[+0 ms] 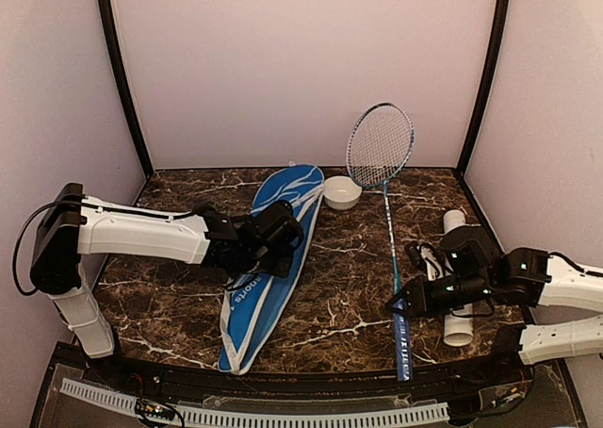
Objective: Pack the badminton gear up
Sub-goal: Open the racket bag at the center of the board, then place the racket in the racket bag.
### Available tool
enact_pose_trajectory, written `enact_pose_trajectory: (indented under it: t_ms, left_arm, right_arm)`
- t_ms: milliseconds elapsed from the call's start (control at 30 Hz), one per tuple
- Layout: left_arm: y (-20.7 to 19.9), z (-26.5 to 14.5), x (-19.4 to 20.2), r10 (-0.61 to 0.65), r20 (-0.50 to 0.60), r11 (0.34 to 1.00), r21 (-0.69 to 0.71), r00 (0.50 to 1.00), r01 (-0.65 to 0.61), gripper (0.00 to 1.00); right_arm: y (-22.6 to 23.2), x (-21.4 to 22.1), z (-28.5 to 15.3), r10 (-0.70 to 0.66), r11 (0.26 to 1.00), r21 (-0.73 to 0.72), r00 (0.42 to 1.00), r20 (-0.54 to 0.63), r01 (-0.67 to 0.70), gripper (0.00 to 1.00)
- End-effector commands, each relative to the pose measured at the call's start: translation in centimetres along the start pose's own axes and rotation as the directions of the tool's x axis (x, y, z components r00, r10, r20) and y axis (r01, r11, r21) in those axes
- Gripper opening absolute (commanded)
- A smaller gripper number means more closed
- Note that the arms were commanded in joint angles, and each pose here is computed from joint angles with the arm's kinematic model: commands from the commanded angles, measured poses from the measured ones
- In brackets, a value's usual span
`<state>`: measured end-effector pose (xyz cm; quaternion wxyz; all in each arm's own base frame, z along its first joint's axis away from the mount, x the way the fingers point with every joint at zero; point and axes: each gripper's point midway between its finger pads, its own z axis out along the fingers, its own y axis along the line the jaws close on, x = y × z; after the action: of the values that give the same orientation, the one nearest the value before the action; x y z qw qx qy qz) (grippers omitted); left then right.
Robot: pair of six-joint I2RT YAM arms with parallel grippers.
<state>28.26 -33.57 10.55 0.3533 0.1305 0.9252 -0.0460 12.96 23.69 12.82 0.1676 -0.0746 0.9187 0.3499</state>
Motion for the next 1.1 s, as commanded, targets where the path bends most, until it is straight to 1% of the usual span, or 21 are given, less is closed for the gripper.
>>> enact_pose_trajectory:
  t_ms: [0,100,200,367,467,667,833,967,1067]
  left_arm:
    - [0.5,-0.4,-1.5,-0.057,0.045,0.997,0.061,0.997,0.054,0.0]
    - [1.2,-0.6,-2.6,-0.064,0.073,0.996,0.06,0.995,0.06,0.0]
    - [1.9,-1.0,-3.6,-0.073,0.093,0.996,0.062,0.993,0.067,0.0]
    - [3.3,-2.0,-4.8,-0.086,0.129,0.995,0.056,0.988,0.079,0.0]
    - [4.6,-2.1,-5.0,-0.11,0.124,0.993,0.049,0.986,0.105,0.0]
    - [7.2,-3.2,-6.2,-0.163,0.159,0.986,0.062,0.974,0.155,0.0]
    - [9.5,-4.3,-7.0,-0.204,0.185,0.978,0.073,0.961,0.194,0.0]
    - [10.2,-4.9,-7.4,-0.242,0.208,0.968,0.12,0.948,0.221,0.0]
    - [10.7,-5.1,-7.5,-0.256,0.214,0.964,0.124,0.943,0.234,0.0]
  right_arm:
    - [1.5,2.7,-1.3,-0.016,0.992,-0.127,0.993,-0.116,0.001,0.0]
    - [1.7,4.3,-1.4,-0.021,0.983,-0.181,0.984,-0.174,-0.011,0.0]
    - [2.1,5.3,-1.2,-0.034,0.972,-0.234,0.977,-0.209,-0.016,0.0]
    - [3.4,6.5,-1.8,-0.1,0.946,-0.323,0.959,-0.265,0.009,0.0]
    - [4.5,7.0,-2.3,-0.136,0.926,-0.376,0.949,-0.283,0.021,0.0]
    - [6.2,8.7,-3.0,-0.201,0.885,-0.465,0.918,-0.341,0.021,0.0]
    - [7.1,10.2,-4.1,-0.236,0.856,-0.517,0.886,-0.4,-0.005,0.0]
    - [7.9,11.5,-5.2,-0.261,0.821,-0.569,0.86,-0.438,-0.041,0.0]
    - [8.1,12.9,-6.0,-0.271,0.804,-0.589,0.832,-0.484,-0.082,0.0]
